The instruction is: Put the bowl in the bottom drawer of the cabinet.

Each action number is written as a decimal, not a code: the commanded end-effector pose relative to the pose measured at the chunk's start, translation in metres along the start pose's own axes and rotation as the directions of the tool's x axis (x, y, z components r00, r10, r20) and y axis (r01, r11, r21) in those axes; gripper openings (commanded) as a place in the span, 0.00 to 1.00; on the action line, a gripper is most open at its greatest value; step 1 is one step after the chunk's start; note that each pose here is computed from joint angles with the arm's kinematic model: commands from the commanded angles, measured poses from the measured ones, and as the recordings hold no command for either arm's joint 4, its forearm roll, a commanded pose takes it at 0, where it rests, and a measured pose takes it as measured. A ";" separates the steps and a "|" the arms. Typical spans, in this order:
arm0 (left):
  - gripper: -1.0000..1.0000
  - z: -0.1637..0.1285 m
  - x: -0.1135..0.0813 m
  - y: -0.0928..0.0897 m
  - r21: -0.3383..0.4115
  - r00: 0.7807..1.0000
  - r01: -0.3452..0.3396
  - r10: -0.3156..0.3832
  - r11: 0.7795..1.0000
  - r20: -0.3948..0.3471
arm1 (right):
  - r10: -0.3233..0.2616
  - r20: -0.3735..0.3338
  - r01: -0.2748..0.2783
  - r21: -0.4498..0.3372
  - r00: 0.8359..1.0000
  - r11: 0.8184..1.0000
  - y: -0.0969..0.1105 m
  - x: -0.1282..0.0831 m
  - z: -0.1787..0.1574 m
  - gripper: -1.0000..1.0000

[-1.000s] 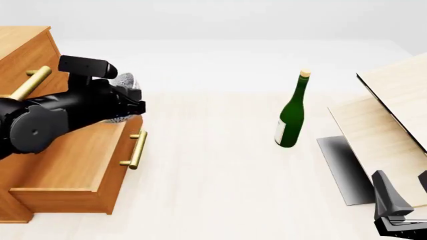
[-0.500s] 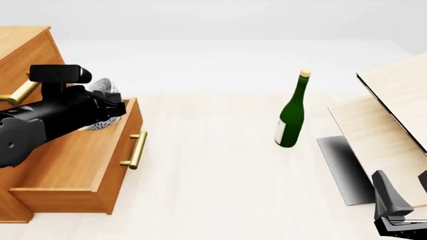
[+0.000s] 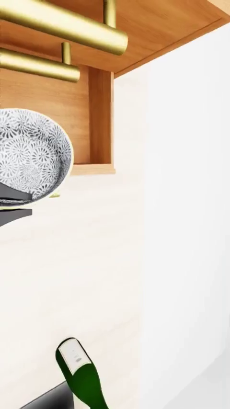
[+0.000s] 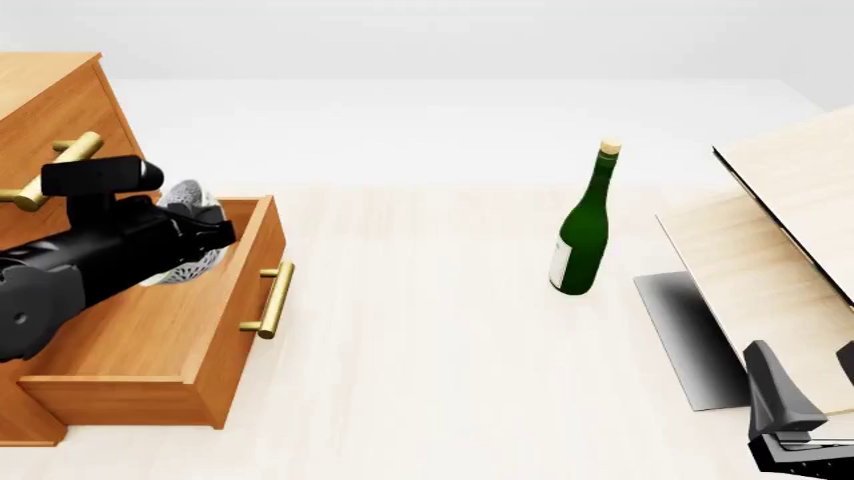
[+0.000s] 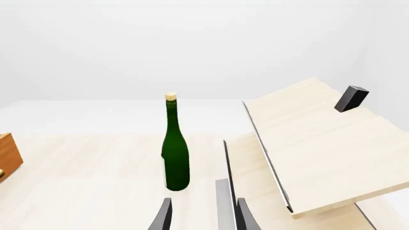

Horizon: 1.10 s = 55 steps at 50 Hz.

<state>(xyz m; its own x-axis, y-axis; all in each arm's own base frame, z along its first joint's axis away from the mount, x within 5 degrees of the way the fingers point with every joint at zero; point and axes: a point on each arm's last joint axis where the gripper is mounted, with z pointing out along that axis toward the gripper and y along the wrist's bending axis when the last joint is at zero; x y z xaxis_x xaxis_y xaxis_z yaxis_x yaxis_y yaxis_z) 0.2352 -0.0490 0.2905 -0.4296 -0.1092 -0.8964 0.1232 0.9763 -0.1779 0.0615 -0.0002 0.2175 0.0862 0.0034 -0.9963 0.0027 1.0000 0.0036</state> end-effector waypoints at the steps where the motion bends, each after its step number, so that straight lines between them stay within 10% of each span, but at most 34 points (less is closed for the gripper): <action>1: 0.00 0.003 0.003 0.007 -0.023 1.000 0.004 -0.003 1.000 0.005 | 0.000 0.000 0.000 0.000 1.000 1.000 0.000 0.000 0.000 1.00; 55: 0.00 0.019 0.010 0.024 -0.086 0.998 0.055 -0.058 0.995 -0.033 | 0.000 0.000 0.000 0.000 1.000 1.000 0.000 0.000 0.000 1.00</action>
<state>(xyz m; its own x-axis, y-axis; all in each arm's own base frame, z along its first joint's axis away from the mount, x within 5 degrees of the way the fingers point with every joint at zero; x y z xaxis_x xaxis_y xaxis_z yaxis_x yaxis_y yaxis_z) 0.2471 -0.0322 0.2682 -0.4651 -0.1722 -0.8683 0.0225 0.9783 -0.2061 0.0615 -0.0002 0.2175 0.0862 0.0034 -0.9963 0.0026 1.0000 0.0036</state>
